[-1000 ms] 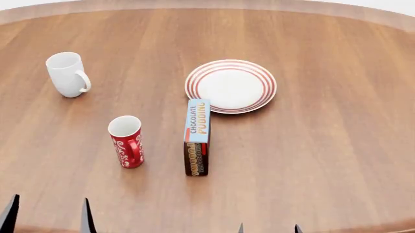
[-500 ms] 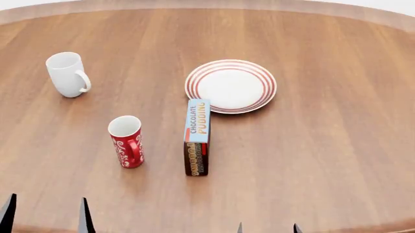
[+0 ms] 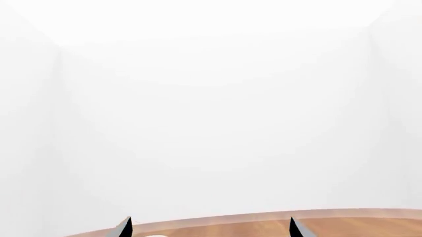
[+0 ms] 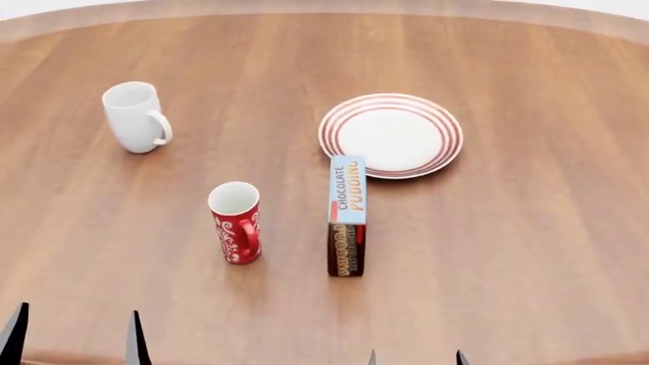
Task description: Pick up the red mug and put it on the plate
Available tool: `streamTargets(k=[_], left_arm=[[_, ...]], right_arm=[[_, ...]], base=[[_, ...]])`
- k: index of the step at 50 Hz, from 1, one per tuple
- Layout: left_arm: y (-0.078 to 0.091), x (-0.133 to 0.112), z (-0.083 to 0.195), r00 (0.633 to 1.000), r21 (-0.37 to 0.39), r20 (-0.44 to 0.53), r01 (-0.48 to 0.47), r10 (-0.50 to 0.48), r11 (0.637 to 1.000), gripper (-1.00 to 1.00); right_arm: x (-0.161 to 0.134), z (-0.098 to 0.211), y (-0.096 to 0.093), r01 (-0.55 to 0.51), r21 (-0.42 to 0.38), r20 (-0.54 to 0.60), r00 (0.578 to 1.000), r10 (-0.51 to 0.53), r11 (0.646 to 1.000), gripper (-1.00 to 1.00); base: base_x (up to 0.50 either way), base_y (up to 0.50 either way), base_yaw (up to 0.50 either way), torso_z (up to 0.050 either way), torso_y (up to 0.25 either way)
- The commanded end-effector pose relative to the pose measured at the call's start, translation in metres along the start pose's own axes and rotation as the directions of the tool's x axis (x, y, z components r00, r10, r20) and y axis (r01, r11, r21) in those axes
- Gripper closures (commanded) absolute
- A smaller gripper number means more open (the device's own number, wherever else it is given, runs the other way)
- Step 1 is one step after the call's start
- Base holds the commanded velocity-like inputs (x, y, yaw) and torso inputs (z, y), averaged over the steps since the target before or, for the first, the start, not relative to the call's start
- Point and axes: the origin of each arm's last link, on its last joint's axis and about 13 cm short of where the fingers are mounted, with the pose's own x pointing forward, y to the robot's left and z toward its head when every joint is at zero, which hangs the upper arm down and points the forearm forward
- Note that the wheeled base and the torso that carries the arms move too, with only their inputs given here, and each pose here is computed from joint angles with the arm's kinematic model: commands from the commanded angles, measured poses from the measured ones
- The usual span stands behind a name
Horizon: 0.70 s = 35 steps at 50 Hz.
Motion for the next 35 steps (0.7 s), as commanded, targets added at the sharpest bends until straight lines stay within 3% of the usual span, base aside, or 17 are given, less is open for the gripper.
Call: streamTargets(k=[1,35], left_arm=[[0.0002,0.0,0.0,1.0,0.002,0.002,0.004,-0.004,1.0,-1.0],[0.0002,0.0001,0.0,1.0,0.003,0.003,0.01,-0.01,1.0,-1.0]], right_arm=[[-0.0005,0.0002,0.0004,-0.001,0.002,0.0,1.0,0.001,1.0,-1.0],[-0.0001,-0.0001,0.0,0.0,0.006,0.001,1.0,0.0,1.0,-1.0]], base=[[0.0,0.23,0.0,0.0,0.0],[0.0,0.22,0.0,0.0,0.0]])
